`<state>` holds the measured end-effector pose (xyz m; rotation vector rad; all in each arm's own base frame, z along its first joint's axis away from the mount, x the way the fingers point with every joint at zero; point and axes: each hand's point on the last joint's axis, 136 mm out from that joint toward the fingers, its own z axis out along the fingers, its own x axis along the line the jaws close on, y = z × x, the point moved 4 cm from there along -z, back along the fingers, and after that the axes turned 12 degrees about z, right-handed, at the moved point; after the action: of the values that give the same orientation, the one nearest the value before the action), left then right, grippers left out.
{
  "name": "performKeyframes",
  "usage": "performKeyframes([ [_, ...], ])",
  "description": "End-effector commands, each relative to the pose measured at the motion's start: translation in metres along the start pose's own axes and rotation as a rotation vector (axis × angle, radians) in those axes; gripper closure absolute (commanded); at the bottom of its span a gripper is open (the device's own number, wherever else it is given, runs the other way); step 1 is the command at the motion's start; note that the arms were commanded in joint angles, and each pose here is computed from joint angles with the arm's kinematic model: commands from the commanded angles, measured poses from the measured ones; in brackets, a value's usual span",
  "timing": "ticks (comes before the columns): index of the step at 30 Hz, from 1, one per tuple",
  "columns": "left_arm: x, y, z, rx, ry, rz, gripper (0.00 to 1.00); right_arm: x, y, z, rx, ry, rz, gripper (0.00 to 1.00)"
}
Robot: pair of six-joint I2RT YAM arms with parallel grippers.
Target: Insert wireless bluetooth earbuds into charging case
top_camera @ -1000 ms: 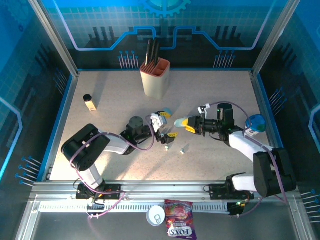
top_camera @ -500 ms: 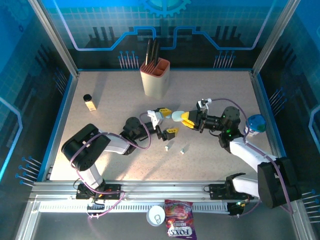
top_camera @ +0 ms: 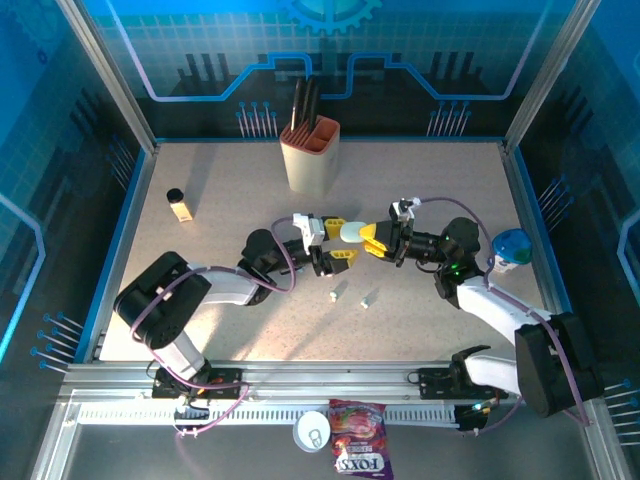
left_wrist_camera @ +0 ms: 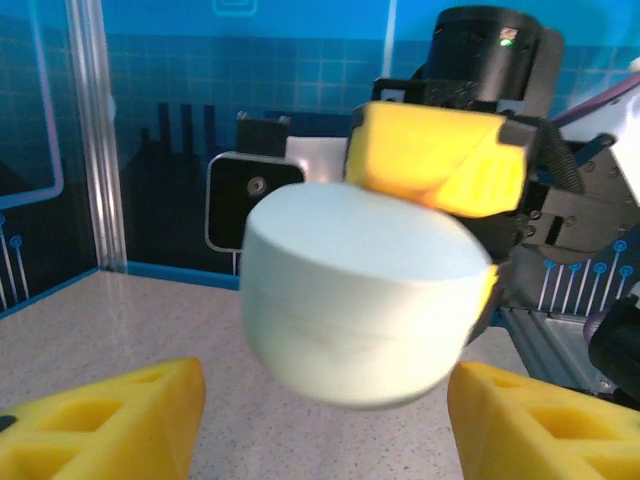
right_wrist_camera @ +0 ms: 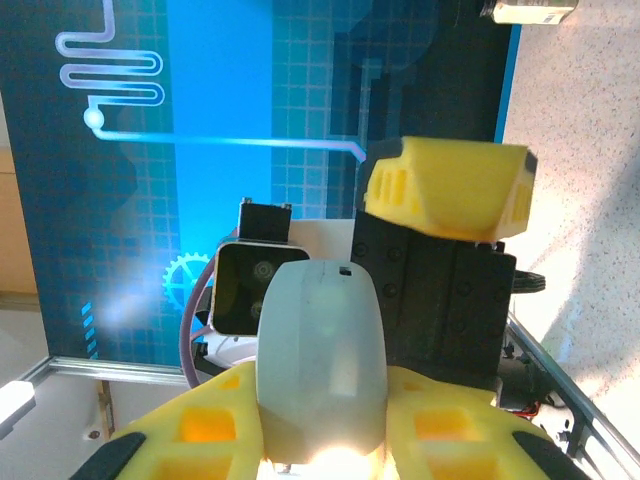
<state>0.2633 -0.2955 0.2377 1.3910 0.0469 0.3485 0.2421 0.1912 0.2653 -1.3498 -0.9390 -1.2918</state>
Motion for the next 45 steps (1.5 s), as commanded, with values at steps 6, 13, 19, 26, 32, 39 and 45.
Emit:
performKeyframes([
  [6,-0.0018,0.0271,0.001,-0.071,-0.035,0.078,0.41,-0.0032,-0.0034,0.0043,0.023,0.008,-0.018,0.87],
  [13,-0.0014,0.0258,0.0018,-0.069,-0.037,0.072,0.53,-0.0062,-0.0031,0.0055,0.023,0.002,-0.01,0.87],
  [19,-0.0021,0.0278,0.001,-0.072,-0.036,0.072,0.55,-0.0085,-0.0034,0.006,0.027,-0.008,-0.006,0.87],
  [26,-0.0027,0.0269,0.0006,-0.07,-0.037,0.074,0.51,-0.0104,-0.0042,0.0063,0.027,-0.017,-0.004,0.87],
  [32,-0.0027,0.0248,0.0002,-0.065,-0.036,0.072,0.54,-0.01,-0.0037,0.0064,0.023,-0.017,-0.005,0.88],
  [39,-0.0034,0.0223,-0.0009,-0.059,-0.034,0.069,0.65,-0.0077,-0.0034,0.0067,0.019,-0.014,-0.006,0.82],
  [45,0.0037,0.023,-0.0059,-0.056,0.047,0.032,0.66,-0.0037,-0.0043,0.0013,-0.027,-0.1,-0.135,0.33],
])
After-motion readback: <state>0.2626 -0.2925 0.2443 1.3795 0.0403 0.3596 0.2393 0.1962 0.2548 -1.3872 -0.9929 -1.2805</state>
